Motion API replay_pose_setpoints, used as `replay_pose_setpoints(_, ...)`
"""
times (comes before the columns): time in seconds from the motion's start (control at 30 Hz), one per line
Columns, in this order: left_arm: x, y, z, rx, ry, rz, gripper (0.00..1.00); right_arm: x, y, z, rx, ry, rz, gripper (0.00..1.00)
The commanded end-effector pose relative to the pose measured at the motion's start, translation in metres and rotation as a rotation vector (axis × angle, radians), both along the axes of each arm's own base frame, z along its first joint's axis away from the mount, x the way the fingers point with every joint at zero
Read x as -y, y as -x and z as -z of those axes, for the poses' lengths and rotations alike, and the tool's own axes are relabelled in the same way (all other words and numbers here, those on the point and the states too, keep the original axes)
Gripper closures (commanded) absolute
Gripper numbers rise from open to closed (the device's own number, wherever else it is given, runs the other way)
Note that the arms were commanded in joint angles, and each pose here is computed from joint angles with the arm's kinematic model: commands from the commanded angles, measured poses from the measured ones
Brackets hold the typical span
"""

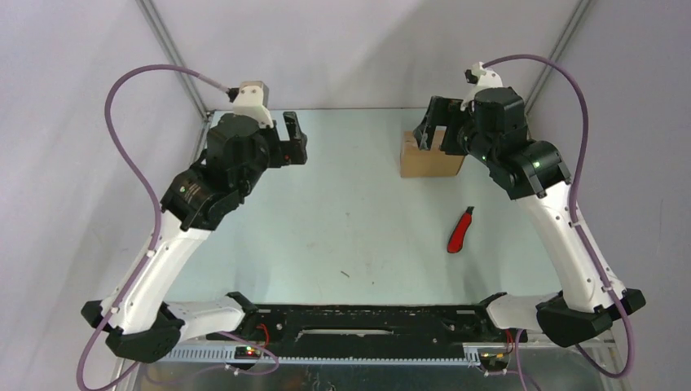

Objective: Unpack the express box

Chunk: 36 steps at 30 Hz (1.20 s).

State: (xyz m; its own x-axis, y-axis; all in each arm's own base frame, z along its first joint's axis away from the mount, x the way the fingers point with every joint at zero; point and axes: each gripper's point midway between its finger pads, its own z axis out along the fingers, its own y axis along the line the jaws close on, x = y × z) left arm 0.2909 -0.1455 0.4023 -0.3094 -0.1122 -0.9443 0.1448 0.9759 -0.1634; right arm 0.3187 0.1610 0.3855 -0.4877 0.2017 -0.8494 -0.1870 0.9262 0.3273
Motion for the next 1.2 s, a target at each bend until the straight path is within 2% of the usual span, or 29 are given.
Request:
replay_pose_setpoints(0.0, -0.014, 0.013, -0.028, 0.073, 0.057, -0.020, 0.02, 0.006, -0.007, -0.011, 0.048, -0.046, 0.022, 0.00)
replay_pose_setpoints(0.2, -0.028, 0.020, 0.011, 0.020, -0.006, -0.036, 0.02, 0.043, -0.060, 0.017, 0.015, -0.004, 0.191, 0.00)
replay_pose_setpoints(0.37, -0.027, 0.022, 0.040, -0.057, 0.106, 0.026, 0.02, 0.086, -0.098, 0.033, 0.032, 0.027, 0.337, 0.00)
replay_pose_setpoints(0.73, -0.011, 0.019, 0.063, -0.103, 0.166, 0.100, 0.02, 0.179, -0.152, 0.062, 0.037, 0.047, 0.537, 0.00)
replay_pose_setpoints(0.87, -0.005, 0.016, 0.066, -0.113, 0.182, 0.119, 0.02, 0.190, -0.182, 0.088, -0.009, -0.013, 0.492, 0.00)
replay_pose_setpoints(1.0, 0.000, 0.013, 0.066, -0.119, 0.197, 0.134, 0.02, 0.170, -0.219, 0.124, -0.068, -0.066, 0.378, 0.00)
replay_pose_setpoints(1.17, 0.002, 0.011, 0.069, -0.135, 0.207, 0.140, 0.02, 0.154, -0.263, 0.169, -0.122, -0.087, 0.320, 0.00)
